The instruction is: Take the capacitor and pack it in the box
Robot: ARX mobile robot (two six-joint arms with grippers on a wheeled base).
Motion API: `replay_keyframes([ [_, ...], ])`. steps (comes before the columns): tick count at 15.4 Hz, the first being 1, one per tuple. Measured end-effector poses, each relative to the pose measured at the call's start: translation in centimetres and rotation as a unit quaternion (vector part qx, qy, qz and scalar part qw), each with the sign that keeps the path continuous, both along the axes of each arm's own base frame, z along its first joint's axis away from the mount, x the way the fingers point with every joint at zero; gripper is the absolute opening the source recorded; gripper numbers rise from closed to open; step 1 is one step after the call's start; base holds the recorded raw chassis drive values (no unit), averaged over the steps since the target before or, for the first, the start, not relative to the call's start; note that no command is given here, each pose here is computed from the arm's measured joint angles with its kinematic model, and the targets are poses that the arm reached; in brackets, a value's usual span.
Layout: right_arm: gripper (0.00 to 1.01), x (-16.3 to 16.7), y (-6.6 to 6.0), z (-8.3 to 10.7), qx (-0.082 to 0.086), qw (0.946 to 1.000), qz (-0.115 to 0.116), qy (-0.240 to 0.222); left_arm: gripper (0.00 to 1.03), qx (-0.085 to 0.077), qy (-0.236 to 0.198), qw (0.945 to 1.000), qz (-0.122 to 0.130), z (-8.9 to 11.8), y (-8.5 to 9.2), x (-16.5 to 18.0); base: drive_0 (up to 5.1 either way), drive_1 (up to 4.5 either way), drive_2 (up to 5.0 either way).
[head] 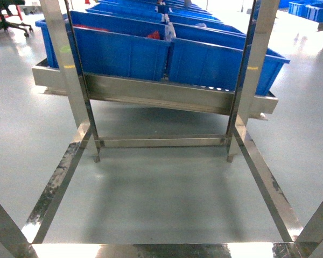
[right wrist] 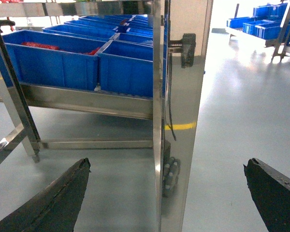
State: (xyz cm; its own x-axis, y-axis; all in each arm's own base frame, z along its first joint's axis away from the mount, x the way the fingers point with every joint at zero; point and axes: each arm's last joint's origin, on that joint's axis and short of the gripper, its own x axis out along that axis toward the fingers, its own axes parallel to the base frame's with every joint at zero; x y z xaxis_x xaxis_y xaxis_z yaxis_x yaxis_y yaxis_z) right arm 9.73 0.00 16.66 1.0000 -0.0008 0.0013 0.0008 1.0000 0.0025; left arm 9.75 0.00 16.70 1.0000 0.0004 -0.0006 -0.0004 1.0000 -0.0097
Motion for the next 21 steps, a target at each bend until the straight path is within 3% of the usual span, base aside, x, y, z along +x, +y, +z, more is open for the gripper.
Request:
replay_keyframes([
  [21,0.98,0.0,0.0,0.0,0.0,1.0,0.0,0.0,0.98,0.0,0.001,1.0,0.001,-0.01,0.0,0.0,0.0,0.0,0.0],
])
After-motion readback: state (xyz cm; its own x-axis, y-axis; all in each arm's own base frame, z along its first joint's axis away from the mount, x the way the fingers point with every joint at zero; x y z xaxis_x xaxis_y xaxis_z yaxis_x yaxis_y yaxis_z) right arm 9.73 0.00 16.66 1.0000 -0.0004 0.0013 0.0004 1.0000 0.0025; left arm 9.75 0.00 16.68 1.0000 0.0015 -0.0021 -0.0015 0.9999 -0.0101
